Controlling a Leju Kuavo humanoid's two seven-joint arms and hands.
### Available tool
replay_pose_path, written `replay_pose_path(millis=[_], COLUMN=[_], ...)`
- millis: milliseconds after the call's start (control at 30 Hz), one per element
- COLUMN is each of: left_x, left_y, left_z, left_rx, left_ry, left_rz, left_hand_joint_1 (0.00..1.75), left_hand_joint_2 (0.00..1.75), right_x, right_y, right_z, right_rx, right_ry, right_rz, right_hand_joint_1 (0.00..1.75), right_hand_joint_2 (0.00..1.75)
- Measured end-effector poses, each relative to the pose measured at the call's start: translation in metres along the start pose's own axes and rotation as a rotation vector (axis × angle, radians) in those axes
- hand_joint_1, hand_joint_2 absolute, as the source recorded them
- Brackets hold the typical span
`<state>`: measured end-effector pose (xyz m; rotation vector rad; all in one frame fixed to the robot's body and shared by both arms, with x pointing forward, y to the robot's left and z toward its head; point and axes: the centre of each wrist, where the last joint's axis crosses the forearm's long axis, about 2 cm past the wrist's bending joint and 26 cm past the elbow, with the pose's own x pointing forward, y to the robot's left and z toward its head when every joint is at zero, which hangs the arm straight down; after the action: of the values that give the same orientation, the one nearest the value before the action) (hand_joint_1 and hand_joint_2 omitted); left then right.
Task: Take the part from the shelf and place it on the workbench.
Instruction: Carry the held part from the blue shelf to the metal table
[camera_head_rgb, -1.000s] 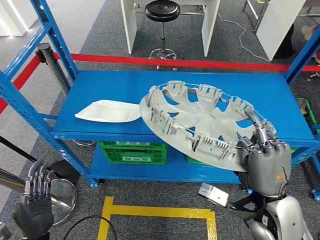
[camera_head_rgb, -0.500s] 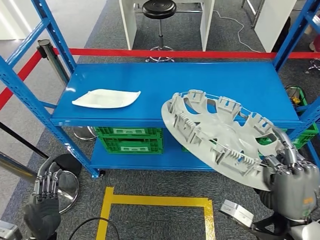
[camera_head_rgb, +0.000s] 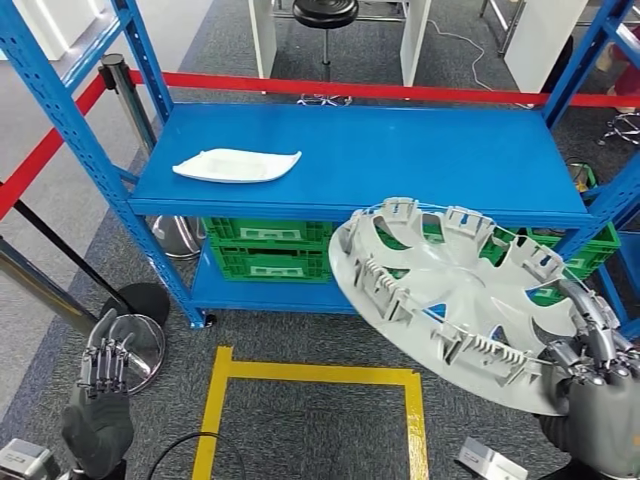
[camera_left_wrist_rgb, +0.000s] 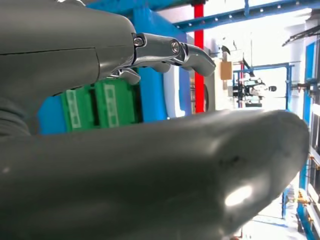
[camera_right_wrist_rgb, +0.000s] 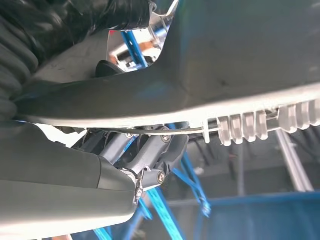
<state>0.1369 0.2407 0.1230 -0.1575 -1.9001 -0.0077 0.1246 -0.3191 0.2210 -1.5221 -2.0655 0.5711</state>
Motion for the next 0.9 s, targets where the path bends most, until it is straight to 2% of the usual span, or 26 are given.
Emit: replay_pose_path(millis=[167, 433, 900], left_x=[0.001, 0.006, 0.009], left_y=[0.01, 0.024, 0.033], left_z=[0.017, 0.027, 0.024], left_rx=[0.017, 0.021, 0.049], left_ry=[0.032, 0.042, 0.026], left_rz=[0.024, 0.003, -0.004], left_hand_joint_1=[0.0, 0.0, 0.0], left_hand_joint_2=[0.0, 0.0, 0.0], right_x=[0.012, 0.025, 0.033], right_y=[0.008, 0.02, 0.032], right_z=[-0.007, -0.016, -0.025], right_rx=[-0.001, -0.011, -0.014], right_ry=[-0.027, -0.038, -0.033], right_rz=[-0.004, -0.049, -0.091], right_hand_joint_1=[1.75, 1.75, 1.75], right_hand_joint_2=[1.75, 1.75, 1.75])
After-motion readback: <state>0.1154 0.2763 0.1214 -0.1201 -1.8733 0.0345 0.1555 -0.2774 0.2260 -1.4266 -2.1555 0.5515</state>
